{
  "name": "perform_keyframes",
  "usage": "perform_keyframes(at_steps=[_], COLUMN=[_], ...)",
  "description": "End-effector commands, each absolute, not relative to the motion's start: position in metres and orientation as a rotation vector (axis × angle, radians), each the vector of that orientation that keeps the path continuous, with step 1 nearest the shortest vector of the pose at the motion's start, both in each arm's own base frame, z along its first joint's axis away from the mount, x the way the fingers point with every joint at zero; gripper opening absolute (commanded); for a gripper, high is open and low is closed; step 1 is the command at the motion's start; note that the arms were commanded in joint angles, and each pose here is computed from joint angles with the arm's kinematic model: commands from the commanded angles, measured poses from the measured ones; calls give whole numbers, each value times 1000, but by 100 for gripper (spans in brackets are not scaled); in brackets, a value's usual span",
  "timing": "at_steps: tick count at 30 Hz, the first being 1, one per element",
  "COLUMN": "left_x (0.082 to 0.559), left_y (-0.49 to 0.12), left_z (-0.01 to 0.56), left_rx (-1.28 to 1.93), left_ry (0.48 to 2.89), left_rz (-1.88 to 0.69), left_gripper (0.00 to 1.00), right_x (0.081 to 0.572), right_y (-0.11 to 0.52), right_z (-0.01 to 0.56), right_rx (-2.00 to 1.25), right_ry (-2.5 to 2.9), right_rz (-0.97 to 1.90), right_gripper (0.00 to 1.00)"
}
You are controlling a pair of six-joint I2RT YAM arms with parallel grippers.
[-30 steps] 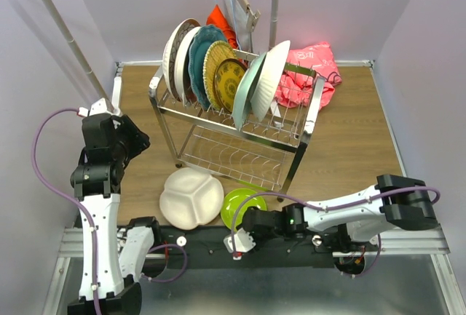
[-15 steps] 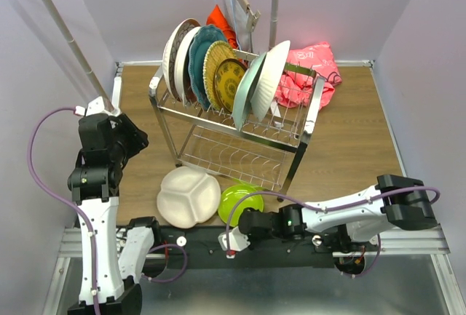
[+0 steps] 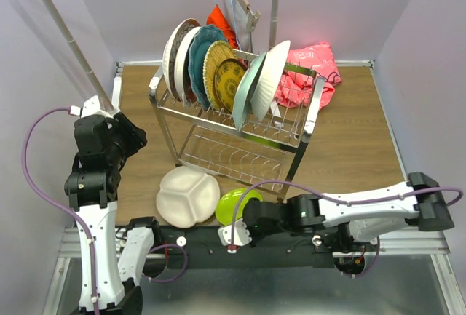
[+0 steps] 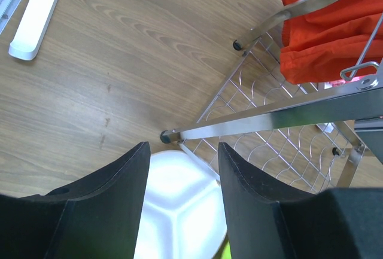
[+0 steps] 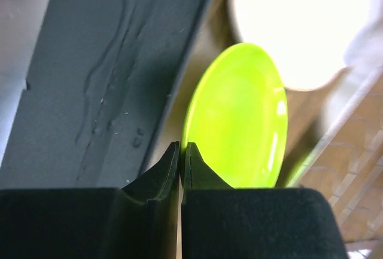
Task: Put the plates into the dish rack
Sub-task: Grab a plate with the right arm, then insert the plate into the dish rack
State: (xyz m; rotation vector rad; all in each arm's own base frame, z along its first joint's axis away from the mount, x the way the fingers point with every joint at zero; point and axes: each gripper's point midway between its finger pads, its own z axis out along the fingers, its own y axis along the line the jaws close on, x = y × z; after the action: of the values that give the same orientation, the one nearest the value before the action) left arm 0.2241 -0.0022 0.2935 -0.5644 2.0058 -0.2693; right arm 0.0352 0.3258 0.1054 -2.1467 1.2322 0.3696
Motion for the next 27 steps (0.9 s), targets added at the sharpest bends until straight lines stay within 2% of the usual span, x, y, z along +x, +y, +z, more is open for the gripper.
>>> perform_keyframes(at_steps=[1, 13, 27], left_x=[218, 220, 220], left_y=[-7, -9, -8], left_z=[306, 321, 316], left_rx=[-557, -543, -536], left_ry=[1974, 1930, 1924], left_rz=[-299, -319, -315], left_gripper=[58, 58, 58], right_x=[26, -21, -11], right_y=[326, 324, 347], right_z=[162, 263, 382], right_rx=[-2099, -2012, -1708], right_ry=[1150, 818, 713], right_rz=[474, 830, 870], right_gripper=[1, 1, 1])
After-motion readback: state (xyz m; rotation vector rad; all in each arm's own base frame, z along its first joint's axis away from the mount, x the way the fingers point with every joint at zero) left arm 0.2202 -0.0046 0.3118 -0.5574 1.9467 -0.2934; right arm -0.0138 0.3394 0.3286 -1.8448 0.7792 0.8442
